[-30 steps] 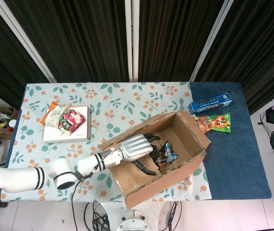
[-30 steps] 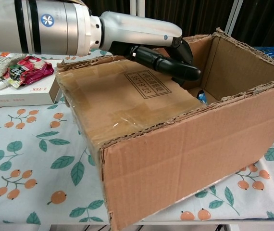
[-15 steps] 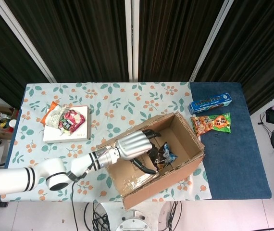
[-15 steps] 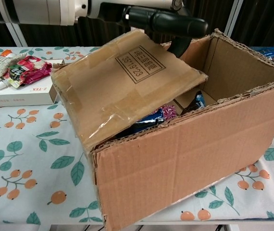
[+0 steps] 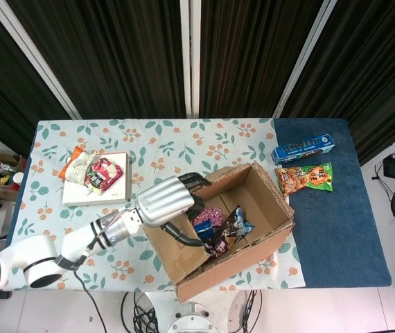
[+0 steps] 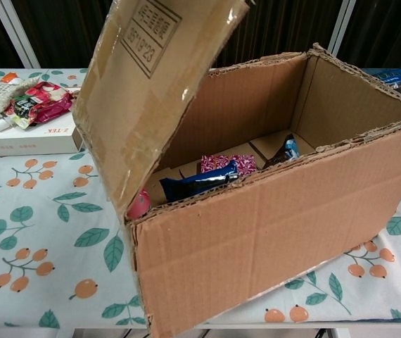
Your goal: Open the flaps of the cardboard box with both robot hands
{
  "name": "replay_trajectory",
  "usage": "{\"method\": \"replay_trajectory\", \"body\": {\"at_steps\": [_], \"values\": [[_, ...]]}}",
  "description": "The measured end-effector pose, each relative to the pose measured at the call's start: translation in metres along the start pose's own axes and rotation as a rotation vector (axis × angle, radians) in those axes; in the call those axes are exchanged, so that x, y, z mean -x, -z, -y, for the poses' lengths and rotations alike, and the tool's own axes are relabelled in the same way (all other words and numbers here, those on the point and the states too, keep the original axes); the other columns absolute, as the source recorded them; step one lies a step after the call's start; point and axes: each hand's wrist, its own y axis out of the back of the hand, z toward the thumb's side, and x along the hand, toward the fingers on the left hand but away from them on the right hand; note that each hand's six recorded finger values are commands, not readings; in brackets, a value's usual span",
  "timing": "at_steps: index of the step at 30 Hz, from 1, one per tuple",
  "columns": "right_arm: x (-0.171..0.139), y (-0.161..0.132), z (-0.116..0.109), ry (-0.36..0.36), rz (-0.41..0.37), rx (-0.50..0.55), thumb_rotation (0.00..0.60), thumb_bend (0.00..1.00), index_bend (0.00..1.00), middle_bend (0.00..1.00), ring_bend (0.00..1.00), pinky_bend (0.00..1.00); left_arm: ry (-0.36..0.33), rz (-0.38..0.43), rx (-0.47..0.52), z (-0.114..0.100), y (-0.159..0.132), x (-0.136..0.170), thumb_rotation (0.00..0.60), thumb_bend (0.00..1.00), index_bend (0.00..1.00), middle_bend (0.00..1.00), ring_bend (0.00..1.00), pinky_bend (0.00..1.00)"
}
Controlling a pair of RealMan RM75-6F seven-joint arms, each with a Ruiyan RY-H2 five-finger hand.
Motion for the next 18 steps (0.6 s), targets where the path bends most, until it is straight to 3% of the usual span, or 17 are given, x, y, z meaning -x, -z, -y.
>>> {"method": "replay_trajectory", "body": {"at_steps": [9,18], "values": [[0.000,-0.005,0.000,-0.010,-0.007,-0.018,0.600,0.51,0.00,0.00,0.00,0.00,-0.043,-0.077,0.026,-0.007,0.013,0.055,0.000,0.00,0.67,0.65,0.18,0.16],[0.003,-0.010,-0.003,0.002,-0.015,-0.021,0.600,0.52,0.00,0.00,0.00,0.00,-0.037,-0.166,0.055,-0.005,0.023,0.105,0.000,0.00,0.68,0.68,0.19,0.16]]}}
